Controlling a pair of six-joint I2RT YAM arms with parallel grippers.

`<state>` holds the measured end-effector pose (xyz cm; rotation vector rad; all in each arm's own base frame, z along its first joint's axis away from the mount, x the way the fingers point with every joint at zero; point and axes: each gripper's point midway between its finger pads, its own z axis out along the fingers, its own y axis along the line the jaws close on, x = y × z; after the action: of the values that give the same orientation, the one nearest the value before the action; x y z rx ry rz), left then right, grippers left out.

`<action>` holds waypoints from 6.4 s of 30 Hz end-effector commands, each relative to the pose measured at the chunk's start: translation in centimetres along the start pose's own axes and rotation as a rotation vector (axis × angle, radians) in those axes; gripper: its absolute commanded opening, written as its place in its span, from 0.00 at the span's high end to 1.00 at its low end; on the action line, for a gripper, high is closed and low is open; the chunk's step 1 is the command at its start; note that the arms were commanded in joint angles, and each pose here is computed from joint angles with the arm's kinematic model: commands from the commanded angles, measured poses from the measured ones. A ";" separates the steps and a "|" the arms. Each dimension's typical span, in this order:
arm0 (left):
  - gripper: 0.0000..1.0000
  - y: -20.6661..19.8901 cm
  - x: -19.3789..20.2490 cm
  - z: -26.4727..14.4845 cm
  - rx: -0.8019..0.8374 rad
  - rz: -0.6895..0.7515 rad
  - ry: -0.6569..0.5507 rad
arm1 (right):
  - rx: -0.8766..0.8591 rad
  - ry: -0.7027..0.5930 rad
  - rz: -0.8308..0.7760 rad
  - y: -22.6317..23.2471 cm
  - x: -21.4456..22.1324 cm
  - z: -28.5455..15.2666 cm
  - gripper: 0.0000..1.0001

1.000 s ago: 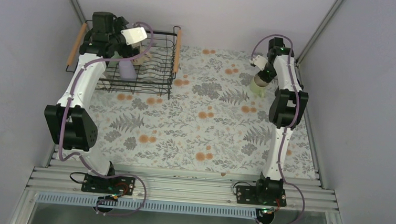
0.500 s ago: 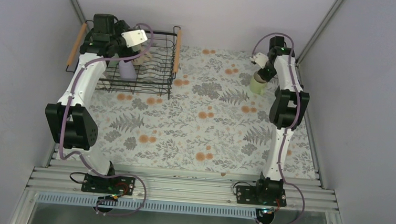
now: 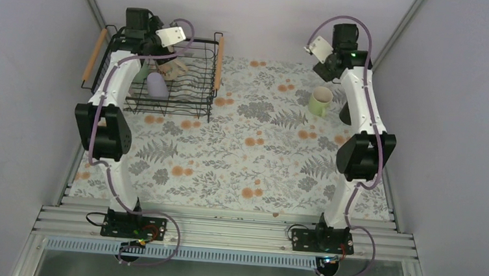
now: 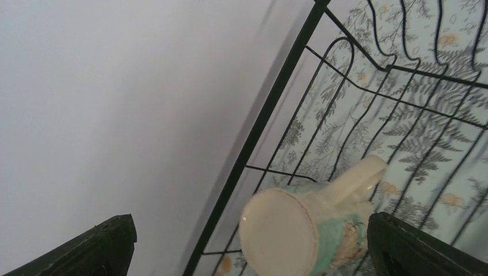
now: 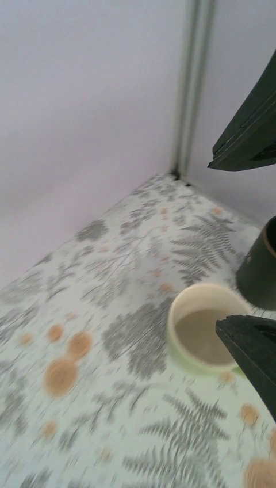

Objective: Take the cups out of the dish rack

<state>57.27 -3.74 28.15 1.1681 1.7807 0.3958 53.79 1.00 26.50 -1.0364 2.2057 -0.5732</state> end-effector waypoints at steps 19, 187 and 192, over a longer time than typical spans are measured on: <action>0.13 -6.3 3.2 8.0 0.366 0.495 0.002 | -0.381 -0.223 -0.036 10.1 -3.7 -8.8 0.40; 0.00 -3.6 -22.4 -15.8 0.210 -0.102 -0.687 | -0.563 -0.095 -0.018 14.0 6.2 -11.4 0.97; 0.00 1.1 -18.2 -13.4 0.037 -0.126 -0.405 | -0.516 0.064 0.027 12.6 12.3 -9.6 0.96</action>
<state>45.00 -20.54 49.91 1.1004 1.1861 -0.2106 34.97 3.14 19.69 -1.2475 2.5167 0.1492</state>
